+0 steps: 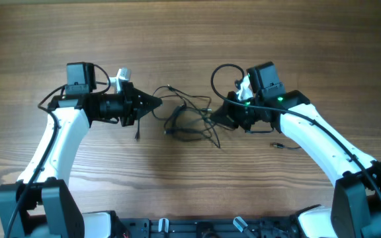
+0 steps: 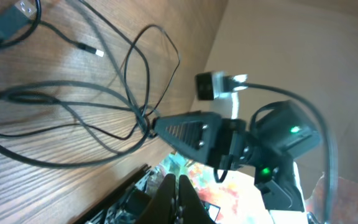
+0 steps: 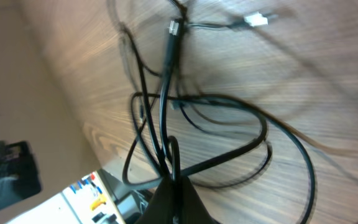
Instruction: Untangle cables
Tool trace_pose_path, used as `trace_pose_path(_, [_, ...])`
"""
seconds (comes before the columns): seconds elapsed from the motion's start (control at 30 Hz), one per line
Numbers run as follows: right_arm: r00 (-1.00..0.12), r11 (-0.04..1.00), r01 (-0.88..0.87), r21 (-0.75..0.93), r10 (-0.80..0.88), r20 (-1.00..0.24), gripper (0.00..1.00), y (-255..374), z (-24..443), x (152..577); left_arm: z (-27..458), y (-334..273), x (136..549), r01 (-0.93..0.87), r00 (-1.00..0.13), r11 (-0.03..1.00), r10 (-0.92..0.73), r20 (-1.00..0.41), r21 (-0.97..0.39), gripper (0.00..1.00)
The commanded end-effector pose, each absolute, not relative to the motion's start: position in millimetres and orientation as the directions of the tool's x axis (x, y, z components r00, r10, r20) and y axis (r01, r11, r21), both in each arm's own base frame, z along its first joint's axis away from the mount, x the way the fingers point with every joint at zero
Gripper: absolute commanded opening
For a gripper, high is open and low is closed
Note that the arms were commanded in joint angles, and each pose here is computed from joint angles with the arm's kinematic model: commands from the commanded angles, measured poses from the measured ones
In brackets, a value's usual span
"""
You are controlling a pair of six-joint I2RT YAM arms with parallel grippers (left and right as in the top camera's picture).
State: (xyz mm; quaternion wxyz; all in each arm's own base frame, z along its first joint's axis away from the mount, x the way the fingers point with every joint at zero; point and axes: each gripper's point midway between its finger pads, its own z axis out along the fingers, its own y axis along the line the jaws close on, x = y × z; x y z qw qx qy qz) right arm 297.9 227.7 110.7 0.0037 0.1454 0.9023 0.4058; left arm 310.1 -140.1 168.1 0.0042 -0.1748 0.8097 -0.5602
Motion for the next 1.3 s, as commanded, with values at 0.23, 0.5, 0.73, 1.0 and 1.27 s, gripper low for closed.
trace_pose_path(0.23, [-0.997,0.334,-0.051,0.941,0.03,-0.064,0.04,281.7,190.1,299.2,171.8,-203.0,277.7,-0.158,-0.987,0.365,-0.078,0.139,-0.918,0.32])
trace_pose_path(0.5, [-0.998,0.32,-0.06,0.946,-0.008,-0.06,0.04,289.7,192.2,289.7,174.2,-207.6,279.9,-0.162,-0.987,0.358,-0.08,0.143,-0.92,0.29])
trace_pose_path(0.73, [-0.991,0.188,-0.108,0.976,-0.104,-0.089,0.04,296.9,221.0,278.0,151.2,-195.7,292.7,-0.184,-0.978,0.476,-0.176,0.112,-0.86,0.21])
trace_pose_path(1.0, [-0.994,0.176,-0.07,0.982,-0.098,-0.053,0.04,297.9,225.7,278.8,134.0,-177.5,311.0,-0.19,-0.963,0.574,-0.268,0.036,-0.797,0.19])
trace_pose_path(1.27, [-0.995,0.183,-0.067,0.981,-0.089,-0.052,0.04,297.8,224.4,280.2,159.7,-162.0,327.5,-0.194,-0.951,0.432,-0.305,0.059,-0.881,0.2])
